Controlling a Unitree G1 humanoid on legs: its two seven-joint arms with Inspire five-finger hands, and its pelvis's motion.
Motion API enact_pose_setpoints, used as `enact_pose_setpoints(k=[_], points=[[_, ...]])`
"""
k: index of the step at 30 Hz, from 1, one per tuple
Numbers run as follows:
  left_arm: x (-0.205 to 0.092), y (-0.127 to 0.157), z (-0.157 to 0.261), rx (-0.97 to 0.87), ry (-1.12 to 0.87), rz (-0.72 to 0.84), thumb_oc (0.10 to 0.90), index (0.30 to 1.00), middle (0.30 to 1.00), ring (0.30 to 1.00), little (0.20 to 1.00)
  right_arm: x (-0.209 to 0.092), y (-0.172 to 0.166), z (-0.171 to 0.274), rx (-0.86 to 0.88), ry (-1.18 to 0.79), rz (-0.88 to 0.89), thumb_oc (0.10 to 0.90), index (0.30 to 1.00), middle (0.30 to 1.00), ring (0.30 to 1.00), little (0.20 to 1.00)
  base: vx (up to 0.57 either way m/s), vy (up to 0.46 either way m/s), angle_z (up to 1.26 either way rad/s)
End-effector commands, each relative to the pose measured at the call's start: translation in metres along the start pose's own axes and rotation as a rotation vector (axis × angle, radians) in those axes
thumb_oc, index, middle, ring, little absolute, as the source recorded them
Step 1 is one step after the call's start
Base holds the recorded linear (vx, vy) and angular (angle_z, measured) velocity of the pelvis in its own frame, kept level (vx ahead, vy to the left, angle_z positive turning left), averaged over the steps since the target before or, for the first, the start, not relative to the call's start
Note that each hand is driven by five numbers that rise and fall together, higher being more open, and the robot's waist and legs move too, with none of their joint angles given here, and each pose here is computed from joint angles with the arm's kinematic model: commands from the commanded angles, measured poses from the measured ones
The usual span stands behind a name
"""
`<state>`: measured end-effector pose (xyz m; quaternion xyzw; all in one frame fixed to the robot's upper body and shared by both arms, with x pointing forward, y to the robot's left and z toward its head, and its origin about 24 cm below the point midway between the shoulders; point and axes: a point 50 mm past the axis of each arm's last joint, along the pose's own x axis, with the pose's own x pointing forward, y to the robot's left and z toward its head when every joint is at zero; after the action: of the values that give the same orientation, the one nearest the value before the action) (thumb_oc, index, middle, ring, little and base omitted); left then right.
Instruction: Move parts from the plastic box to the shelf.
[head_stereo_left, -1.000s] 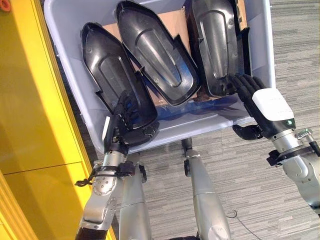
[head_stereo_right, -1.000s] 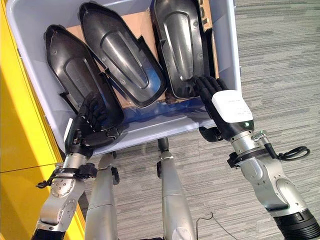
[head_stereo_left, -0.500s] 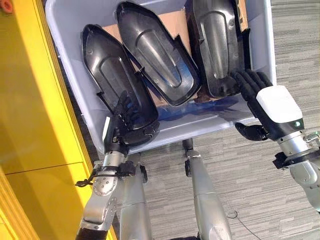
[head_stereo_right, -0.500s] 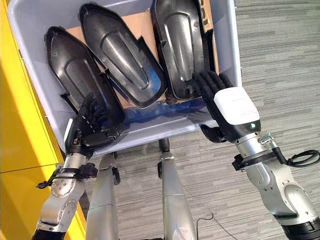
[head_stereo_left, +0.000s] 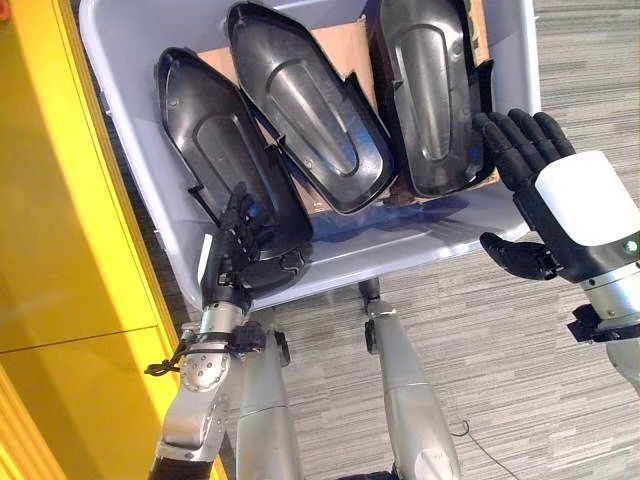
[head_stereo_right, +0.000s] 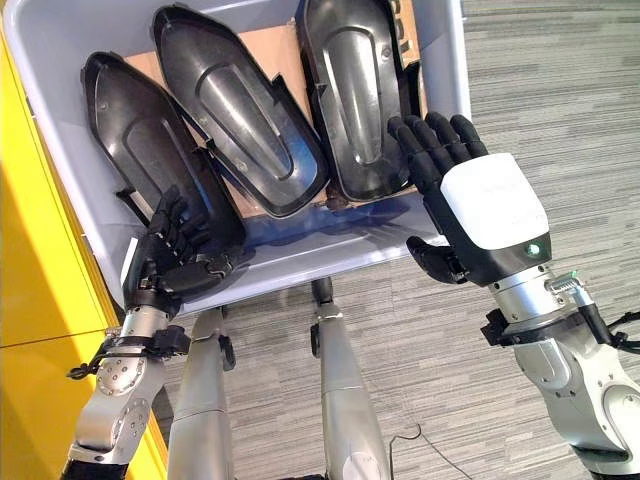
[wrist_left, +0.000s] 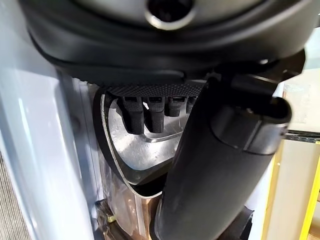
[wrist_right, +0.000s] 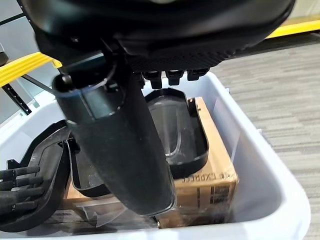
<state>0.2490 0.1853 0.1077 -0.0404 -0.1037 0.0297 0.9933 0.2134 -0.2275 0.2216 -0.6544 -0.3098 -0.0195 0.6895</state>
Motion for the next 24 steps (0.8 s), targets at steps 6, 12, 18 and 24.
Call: enact_pose_setpoints(k=[6, 12, 18, 24], points=[[-0.009, -0.005, 0.004, -0.069, -0.032, -0.019, 0.9, 1.0, 1.0, 1.0, 1.0, 0.018, -0.05, 0.029, -0.052, -0.191, -0.269, 0.9, 1.0, 1.0, 1.0, 1.0, 0.0, 0.003, -0.01], [-0.007, -0.007, 0.005, -0.082, -0.039, -0.009, 0.9, 1.0, 1.0, 1.0, 1.0, 0.033, -0.055, 0.03, -0.108, -0.224, -0.304, 0.9, 1.0, 1.0, 1.0, 1.0, 0.0, 0.0, 0.0], [-0.005, -0.01, 0.007, -0.098, -0.048, -0.012, 0.9, 1.0, 1.0, 1.0, 1.0, 0.049, -0.061, 0.036, -0.113, -0.272, -0.352, 0.9, 1.0, 1.0, 1.0, 1.0, 0.0, 0.0, 0.0], [-0.002, -0.013, 0.009, -0.11, -0.062, -0.015, 0.9, 1.0, 1.0, 1.0, 1.0, 0.061, -0.051, 0.031, -0.081, -0.248, -0.321, 0.9, 1.0, 1.0, 1.0, 1.0, 0.0, 0.0, 0.0]])
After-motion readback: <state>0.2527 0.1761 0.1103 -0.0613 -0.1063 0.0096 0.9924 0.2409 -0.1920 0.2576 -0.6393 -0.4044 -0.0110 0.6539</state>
